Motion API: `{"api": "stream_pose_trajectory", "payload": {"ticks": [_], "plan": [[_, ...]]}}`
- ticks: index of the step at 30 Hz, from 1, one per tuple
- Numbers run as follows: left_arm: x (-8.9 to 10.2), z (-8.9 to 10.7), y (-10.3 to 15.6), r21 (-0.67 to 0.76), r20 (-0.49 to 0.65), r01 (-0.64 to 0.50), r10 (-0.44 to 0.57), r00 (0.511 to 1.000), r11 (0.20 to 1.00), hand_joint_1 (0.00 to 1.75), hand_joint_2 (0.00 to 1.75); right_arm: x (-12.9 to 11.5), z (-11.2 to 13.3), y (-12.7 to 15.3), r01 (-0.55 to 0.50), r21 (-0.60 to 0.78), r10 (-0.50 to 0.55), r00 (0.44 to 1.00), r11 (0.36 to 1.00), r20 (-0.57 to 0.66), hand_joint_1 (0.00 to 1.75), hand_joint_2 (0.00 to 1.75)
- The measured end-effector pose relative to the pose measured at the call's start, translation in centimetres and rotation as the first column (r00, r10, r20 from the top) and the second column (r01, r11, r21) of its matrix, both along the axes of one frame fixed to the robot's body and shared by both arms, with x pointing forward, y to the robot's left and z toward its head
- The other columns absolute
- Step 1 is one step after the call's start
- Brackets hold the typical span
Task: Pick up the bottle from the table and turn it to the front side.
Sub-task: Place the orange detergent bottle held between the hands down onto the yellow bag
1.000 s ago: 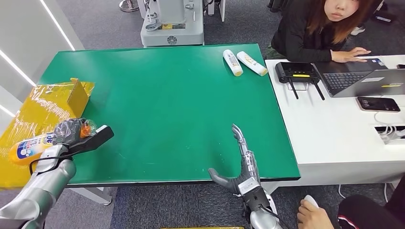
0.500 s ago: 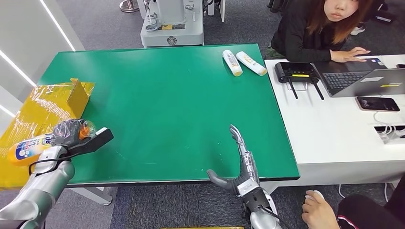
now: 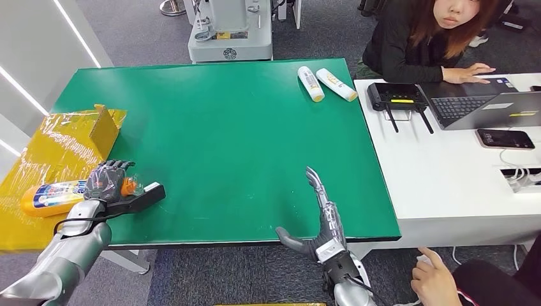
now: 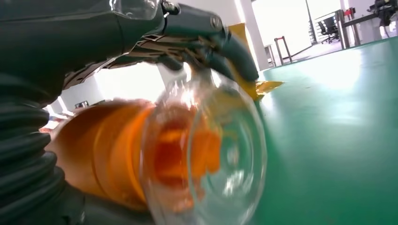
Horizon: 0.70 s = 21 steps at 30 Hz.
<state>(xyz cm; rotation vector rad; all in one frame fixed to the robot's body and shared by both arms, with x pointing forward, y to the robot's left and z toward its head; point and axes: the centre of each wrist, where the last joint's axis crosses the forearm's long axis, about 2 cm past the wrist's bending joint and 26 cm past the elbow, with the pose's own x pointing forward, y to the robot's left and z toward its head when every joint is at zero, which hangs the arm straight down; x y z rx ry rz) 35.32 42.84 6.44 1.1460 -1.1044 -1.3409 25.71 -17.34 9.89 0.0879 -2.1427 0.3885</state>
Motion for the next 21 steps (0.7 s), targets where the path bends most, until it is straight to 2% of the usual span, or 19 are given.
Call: {"api": "stream_pose_trajectory", "payload": {"ticks": [15, 21], "plan": [[0.0, -0.8, -3.1, -0.044, 0.11, 0.076, -0.071, 0.991, 0.996, 0.0, 1.75, -0.2, -0.1, 0.3, -0.015, -0.013, 0.014, 1.0, 1.0, -0.017, 0.0, 1.75], [0.5, -0.7, -5.5, -0.178, 0.211, 0.172, -0.133, 0.968, 0.969, 0.0, 1.75, -0.2, -0.4, 0.3, -0.016, -0.017, 0.015, 0.999, 1.0, -0.031, 0.0, 1.75]]}}
